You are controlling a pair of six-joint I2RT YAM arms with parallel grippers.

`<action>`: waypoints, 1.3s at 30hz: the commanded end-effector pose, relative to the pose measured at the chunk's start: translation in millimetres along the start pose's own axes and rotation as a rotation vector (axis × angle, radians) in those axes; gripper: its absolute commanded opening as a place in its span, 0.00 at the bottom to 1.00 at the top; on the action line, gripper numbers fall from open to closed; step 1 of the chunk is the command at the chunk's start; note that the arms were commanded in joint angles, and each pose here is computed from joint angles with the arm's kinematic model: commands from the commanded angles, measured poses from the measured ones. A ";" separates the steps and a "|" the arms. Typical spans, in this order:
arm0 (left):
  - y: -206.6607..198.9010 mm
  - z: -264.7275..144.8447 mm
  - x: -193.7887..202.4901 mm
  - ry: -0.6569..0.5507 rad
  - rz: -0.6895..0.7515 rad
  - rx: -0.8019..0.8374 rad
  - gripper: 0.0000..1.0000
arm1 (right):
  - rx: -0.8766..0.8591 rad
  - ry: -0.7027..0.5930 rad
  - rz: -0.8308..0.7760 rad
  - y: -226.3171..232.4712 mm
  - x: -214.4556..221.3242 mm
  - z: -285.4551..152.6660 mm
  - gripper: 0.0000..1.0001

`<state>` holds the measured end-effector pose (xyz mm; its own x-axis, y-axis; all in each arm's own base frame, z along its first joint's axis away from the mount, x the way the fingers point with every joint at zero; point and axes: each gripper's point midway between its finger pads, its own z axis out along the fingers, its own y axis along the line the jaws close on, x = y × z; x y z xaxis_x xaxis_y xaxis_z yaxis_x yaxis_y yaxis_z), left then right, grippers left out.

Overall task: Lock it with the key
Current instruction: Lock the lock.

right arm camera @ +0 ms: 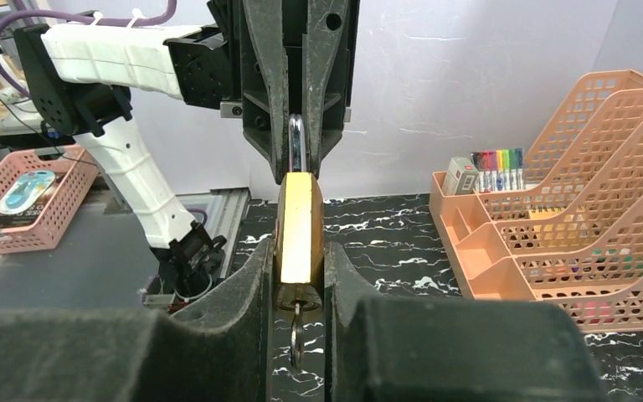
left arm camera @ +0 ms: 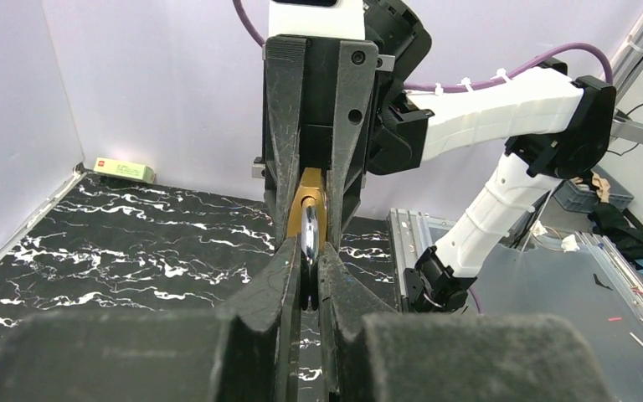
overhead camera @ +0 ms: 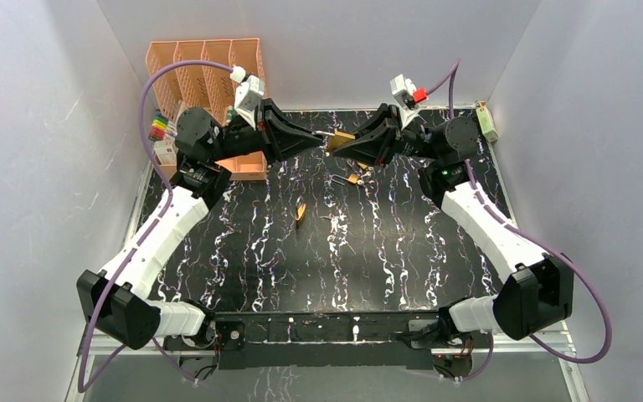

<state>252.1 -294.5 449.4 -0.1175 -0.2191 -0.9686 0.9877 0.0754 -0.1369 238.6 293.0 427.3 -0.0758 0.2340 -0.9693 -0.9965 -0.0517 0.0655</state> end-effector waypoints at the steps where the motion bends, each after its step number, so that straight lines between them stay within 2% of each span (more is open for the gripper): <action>1: -22.7 -4.4 -27.8 -0.053 0.113 0.029 0.00 | -0.026 -0.045 -0.063 14.1 -34.0 4.5 0.00; 3: -20.4 -6.1 -21.9 -0.027 0.107 0.011 0.00 | -0.033 -0.017 -0.048 16.5 -36.5 2.3 0.00; 4: -18.2 -8.0 -19.5 -0.012 0.111 -0.009 0.09 | -0.045 0.007 -0.037 18.1 -36.6 0.5 0.00; 6: -13.9 -14.4 -18.5 0.014 0.140 -0.070 0.54 | -0.083 0.059 -0.020 23.4 -35.0 -4.5 0.00; 7: -10.0 -18.4 -20.9 0.015 0.154 -0.117 0.74 | -0.101 0.077 -0.008 26.8 -34.4 -6.9 0.00; 8: -7.9 -22.5 -23.8 0.012 0.168 -0.156 0.82 | -0.121 0.094 -0.001 30.7 -33.4 -9.0 0.00; 9: -7.9 -26.0 -25.8 0.011 0.184 -0.174 0.84 | -0.135 0.107 0.009 33.6 -32.0 -10.5 0.00; 11: -16.6 -29.5 -25.2 0.032 0.200 -0.135 0.81 | -0.152 0.128 0.029 36.9 -29.7 -12.6 0.00; 15: -41.1 -25.9 -19.7 0.117 0.129 0.074 0.56 | -0.166 0.153 0.068 37.1 -24.3 -13.8 0.00; 18: -43.7 -22.6 -12.0 0.138 0.043 0.153 0.48 | -0.171 0.158 0.084 35.7 -21.6 -13.3 0.00; 21: -46.3 -22.0 -10.8 0.126 0.030 0.183 0.39 | -0.171 0.153 0.081 34.5 -24.0 -12.2 0.00; 24: -43.6 -21.5 -8.8 0.132 0.017 0.175 0.42 | -0.168 0.149 0.079 32.8 -26.6 -10.8 0.00; 26: -38.6 -21.2 -5.6 0.139 -0.001 0.148 0.54 | -0.163 0.145 0.075 31.1 -28.4 -9.9 0.00; 27: -36.9 -21.0 -3.8 0.141 -0.008 0.142 0.56 | -0.161 0.142 0.075 30.6 -29.1 -9.4 0.00; 29: -35.3 -20.5 -2.5 0.142 -0.019 0.141 0.56 | -0.158 0.141 0.077 28.2 -28.7 -8.7 0.00; 33: -35.5 -19.3 -2.3 0.134 -0.030 0.155 0.46 | -0.158 0.139 0.080 26.6 -28.5 -7.8 0.00; 39: -30.7 -17.0 0.6 0.128 -0.054 0.159 0.51 | -0.162 0.140 0.081 26.4 -29.2 -7.0 0.00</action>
<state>222.7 -281.0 446.3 -0.1713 -0.0848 -0.9816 0.9841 -0.0622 -0.1663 221.0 279.8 422.1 -0.2467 0.0252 -0.9688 -0.9451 -0.2275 0.2348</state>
